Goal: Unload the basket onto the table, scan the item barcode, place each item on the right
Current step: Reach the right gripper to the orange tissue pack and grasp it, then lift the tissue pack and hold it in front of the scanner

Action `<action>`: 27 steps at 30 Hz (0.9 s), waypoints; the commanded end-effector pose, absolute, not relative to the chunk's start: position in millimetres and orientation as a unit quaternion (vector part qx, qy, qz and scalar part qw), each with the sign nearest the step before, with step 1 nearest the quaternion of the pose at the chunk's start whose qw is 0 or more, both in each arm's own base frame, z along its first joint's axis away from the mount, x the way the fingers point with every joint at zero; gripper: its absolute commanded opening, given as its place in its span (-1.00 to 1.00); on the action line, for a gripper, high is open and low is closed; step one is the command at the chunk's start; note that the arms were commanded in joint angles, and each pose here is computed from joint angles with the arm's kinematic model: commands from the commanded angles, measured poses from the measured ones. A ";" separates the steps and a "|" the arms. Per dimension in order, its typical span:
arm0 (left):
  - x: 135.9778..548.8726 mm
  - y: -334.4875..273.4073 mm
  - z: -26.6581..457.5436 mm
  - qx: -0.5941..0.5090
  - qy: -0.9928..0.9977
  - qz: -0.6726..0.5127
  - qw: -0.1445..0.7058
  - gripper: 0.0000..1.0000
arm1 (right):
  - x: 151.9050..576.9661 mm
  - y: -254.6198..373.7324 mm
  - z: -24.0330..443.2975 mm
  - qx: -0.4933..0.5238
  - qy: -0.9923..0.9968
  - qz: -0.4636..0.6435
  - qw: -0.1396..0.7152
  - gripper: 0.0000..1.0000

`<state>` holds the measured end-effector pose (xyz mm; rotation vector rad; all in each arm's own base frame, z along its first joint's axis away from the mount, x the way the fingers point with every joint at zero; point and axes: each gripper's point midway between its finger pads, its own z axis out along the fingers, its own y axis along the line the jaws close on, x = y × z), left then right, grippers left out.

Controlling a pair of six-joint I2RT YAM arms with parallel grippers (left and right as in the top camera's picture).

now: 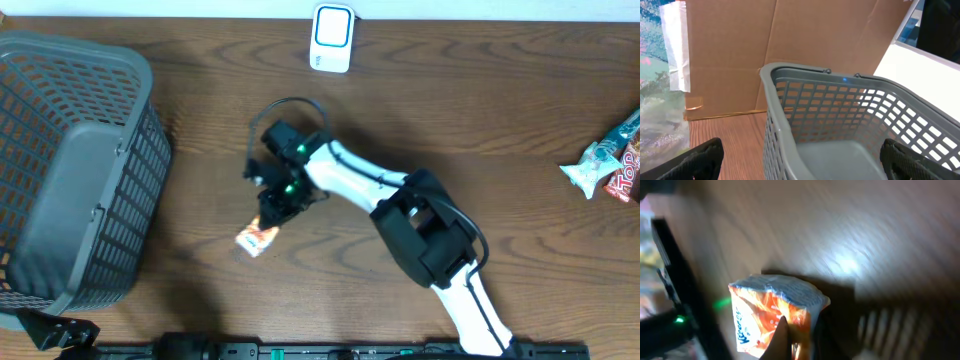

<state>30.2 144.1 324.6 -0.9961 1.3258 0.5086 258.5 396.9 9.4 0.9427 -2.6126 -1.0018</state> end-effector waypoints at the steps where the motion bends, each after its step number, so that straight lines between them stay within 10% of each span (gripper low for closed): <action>1: 29.9 145.3 322.8 -0.443 0.579 0.226 0.646 0.99 | 305.2 358.0 19.9 0.163 -0.935 -0.295 0.113 -0.97; 12: 29.9 145.3 322.9 -0.443 0.579 0.226 0.646 1.00 | 305.2 242.6 102.7 -0.194 -0.899 -0.259 0.296 -0.98; 27: 29.9 145.3 322.9 -0.443 0.579 0.226 0.646 1.00 | 281.6 200.5 154.7 -0.118 -0.903 -0.296 0.290 -0.97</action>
